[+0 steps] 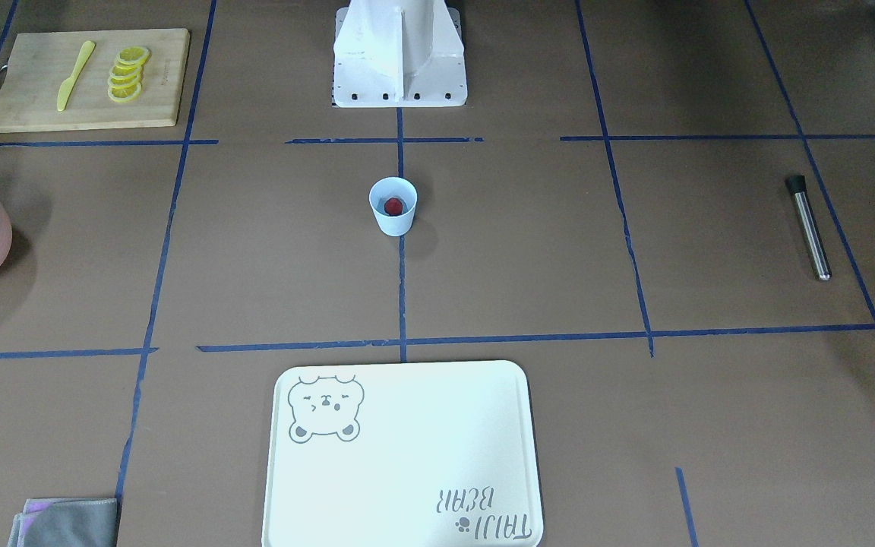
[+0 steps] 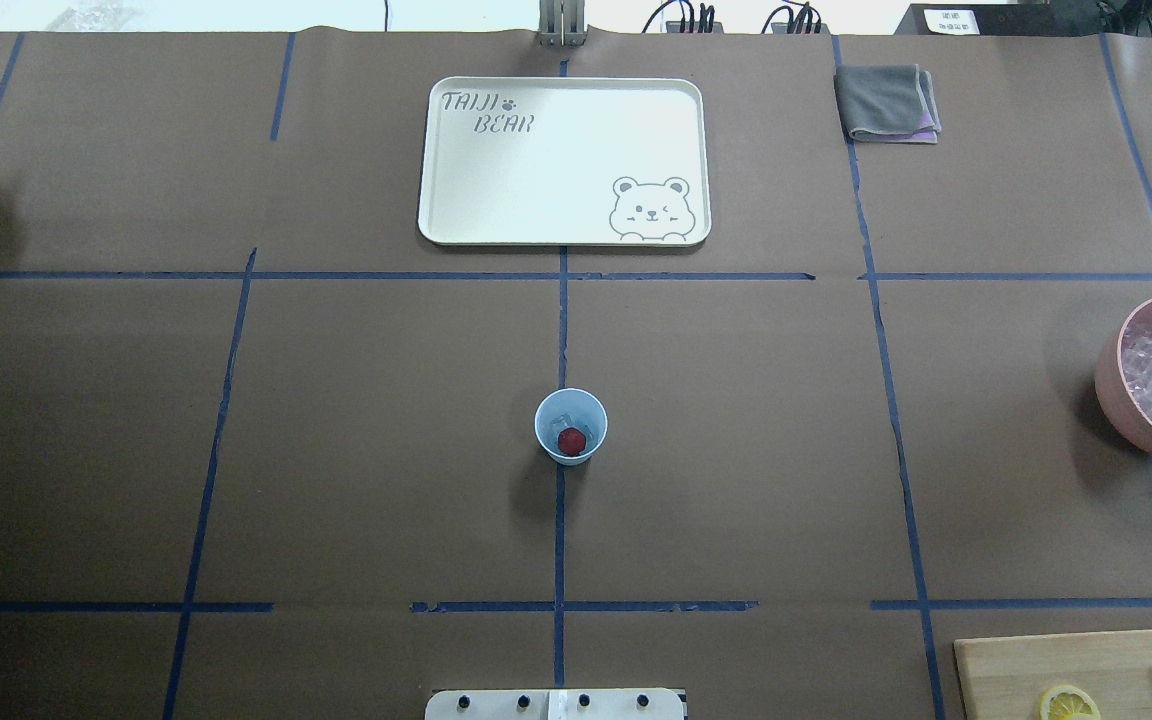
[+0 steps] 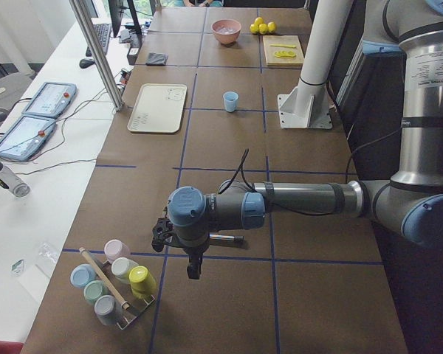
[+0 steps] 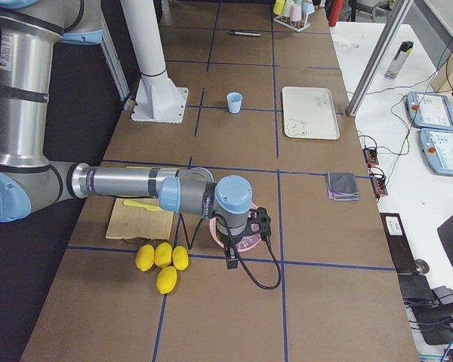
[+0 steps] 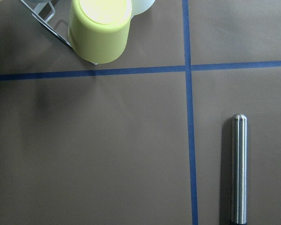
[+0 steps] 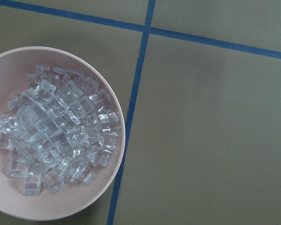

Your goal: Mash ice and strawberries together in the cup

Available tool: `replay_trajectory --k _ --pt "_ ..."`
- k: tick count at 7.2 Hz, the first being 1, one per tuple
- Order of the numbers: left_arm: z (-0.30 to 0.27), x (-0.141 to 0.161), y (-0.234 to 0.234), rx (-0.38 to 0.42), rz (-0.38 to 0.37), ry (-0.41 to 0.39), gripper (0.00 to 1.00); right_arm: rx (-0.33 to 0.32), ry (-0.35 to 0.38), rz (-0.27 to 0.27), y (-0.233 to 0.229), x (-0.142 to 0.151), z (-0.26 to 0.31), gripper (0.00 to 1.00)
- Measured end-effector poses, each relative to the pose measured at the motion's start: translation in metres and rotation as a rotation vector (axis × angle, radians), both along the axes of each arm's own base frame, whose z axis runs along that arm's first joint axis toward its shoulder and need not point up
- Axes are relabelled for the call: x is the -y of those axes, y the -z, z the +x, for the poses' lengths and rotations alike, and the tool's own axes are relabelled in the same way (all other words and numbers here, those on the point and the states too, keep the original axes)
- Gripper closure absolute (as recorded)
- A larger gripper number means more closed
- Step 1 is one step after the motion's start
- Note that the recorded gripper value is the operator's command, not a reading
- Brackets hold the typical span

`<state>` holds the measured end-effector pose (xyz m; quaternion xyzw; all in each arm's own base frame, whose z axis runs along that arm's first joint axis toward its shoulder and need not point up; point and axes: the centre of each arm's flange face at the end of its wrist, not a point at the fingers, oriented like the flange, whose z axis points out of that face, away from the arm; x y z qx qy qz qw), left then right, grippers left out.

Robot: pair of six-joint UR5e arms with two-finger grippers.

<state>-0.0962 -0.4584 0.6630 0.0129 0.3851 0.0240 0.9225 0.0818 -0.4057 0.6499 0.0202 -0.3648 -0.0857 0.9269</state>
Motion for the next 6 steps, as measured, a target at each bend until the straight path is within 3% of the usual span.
replay_trajectory --k 6 --pt "0.0013 -0.0026 -0.0039 0.0 -0.01 -0.001 0.0 0.0 -0.002 -0.001 0.0004 -0.0002 0.0 0.01"
